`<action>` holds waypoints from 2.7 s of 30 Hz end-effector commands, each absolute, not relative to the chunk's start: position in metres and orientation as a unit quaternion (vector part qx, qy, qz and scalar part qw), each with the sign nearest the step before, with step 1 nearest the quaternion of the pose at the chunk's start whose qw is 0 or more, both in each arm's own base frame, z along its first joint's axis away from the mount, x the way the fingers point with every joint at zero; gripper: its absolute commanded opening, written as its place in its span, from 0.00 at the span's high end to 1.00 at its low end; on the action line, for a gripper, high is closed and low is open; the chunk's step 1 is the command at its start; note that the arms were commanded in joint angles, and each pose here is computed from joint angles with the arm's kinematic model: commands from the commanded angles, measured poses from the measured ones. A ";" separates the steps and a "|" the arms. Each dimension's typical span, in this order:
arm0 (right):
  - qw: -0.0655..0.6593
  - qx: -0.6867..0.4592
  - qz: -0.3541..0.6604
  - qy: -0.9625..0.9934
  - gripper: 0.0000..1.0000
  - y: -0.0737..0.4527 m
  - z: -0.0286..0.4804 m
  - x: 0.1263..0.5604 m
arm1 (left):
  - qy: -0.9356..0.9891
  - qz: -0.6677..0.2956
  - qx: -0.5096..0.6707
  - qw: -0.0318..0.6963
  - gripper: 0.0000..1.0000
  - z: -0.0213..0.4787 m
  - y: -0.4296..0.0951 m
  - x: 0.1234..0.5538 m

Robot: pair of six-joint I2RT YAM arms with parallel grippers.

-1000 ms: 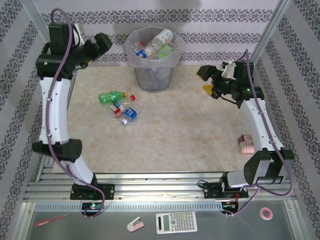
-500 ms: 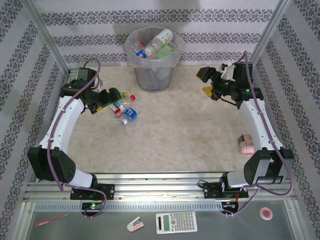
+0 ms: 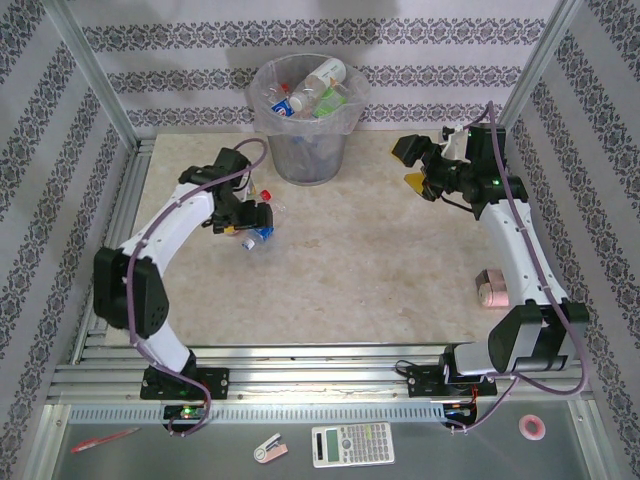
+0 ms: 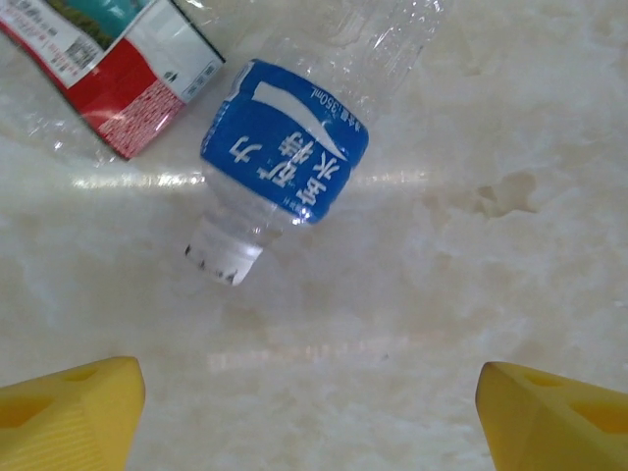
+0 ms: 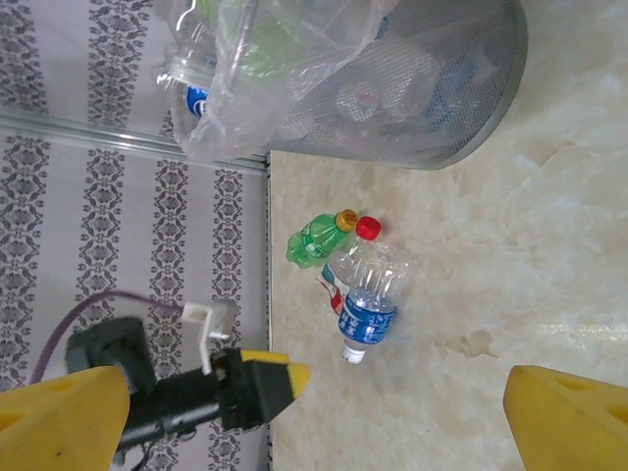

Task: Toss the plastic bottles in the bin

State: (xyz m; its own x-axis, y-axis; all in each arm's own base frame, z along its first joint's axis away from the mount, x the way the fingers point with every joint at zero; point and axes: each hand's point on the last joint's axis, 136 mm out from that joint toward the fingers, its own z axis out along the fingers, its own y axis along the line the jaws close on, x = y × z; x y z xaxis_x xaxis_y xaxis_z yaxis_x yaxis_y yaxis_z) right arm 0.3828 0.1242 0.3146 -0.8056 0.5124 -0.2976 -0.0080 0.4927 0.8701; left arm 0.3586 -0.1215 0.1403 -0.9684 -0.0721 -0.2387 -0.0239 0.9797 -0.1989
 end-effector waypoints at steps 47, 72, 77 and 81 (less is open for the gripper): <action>0.429 -0.130 0.417 0.791 0.02 0.181 0.402 0.301 | 0.995 -0.021 0.089 0.038 0.33 0.029 -0.160 0.419; 0.424 -0.138 0.409 0.796 0.02 0.187 0.396 0.317 | 0.936 -0.268 -0.105 0.201 0.54 0.193 -0.157 0.429; 0.419 -0.138 0.403 0.802 0.02 0.187 0.388 0.320 | 0.929 -0.257 -0.176 0.200 0.55 0.200 -0.113 0.415; 0.417 -0.138 0.397 0.806 0.02 0.186 0.384 0.321 | 0.934 -0.207 -0.238 0.167 0.55 0.173 -0.067 0.384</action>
